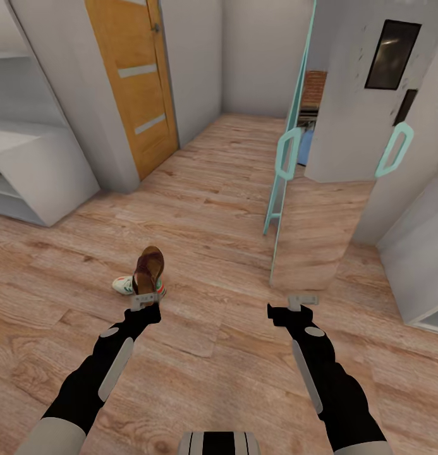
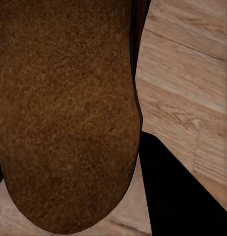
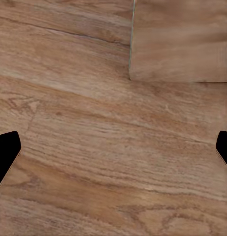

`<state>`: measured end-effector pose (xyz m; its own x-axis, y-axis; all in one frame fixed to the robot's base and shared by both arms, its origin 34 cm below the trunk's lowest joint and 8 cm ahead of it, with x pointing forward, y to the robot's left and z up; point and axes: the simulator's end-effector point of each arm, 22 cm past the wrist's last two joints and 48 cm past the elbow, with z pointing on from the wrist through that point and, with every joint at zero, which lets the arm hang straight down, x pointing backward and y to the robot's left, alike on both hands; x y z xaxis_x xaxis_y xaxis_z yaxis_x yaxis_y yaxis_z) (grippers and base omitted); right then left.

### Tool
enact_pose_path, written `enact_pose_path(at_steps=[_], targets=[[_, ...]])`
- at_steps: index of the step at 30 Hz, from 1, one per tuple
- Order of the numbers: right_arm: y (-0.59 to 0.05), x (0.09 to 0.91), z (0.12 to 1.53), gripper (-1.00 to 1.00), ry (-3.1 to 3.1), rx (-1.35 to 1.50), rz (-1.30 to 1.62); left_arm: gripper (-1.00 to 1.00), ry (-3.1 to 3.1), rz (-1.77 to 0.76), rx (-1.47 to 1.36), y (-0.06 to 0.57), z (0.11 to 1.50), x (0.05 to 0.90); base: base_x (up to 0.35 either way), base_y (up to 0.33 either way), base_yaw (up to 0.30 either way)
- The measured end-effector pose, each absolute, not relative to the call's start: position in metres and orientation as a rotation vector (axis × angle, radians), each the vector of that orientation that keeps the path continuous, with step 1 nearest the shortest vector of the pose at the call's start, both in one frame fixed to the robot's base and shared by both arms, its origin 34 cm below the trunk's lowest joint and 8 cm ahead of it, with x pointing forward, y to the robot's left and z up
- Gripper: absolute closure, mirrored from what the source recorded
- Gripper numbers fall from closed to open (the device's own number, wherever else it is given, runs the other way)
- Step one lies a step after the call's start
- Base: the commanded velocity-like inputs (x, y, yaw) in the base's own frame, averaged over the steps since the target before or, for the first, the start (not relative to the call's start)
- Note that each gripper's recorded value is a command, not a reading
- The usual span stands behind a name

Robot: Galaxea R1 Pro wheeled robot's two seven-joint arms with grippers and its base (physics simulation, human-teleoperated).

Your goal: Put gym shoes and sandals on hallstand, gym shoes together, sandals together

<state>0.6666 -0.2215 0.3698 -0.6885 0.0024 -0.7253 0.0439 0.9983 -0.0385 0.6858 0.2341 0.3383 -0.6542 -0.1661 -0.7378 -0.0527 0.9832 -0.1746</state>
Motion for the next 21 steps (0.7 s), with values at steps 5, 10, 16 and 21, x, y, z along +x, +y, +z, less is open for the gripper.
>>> enact_pose_path(at_steps=[5, 10, 16, 21], targets=[[-0.222, 0.669, 0.382, -1.0, 2.31, 0.033, -0.067, 1.0, 2.262, -0.174, -0.15, 0.234, 0.351, 0.689, 0.0, 0.0, 0.0], [-0.222, 0.67, 0.387, -1.0, 2.301, 0.033, -0.067, 1.0, 2.254, -0.175, -0.149, 0.234, 0.356, 0.69, 0.0, 0.0, 0.0], [-0.222, 0.671, 0.39, -1.0, 2.295, 0.033, -0.067, 1.0, 2.249, -0.177, -0.15, 0.234, 0.359, 0.691, 0.104, 0.0, 0.001], [-0.222, 0.671, 0.39, -1.0, 2.295, 0.032, -0.068, 1.0, 2.248, -0.178, -0.151, 0.234, 0.359, 0.691, 0.313, -0.101, 0.197]])
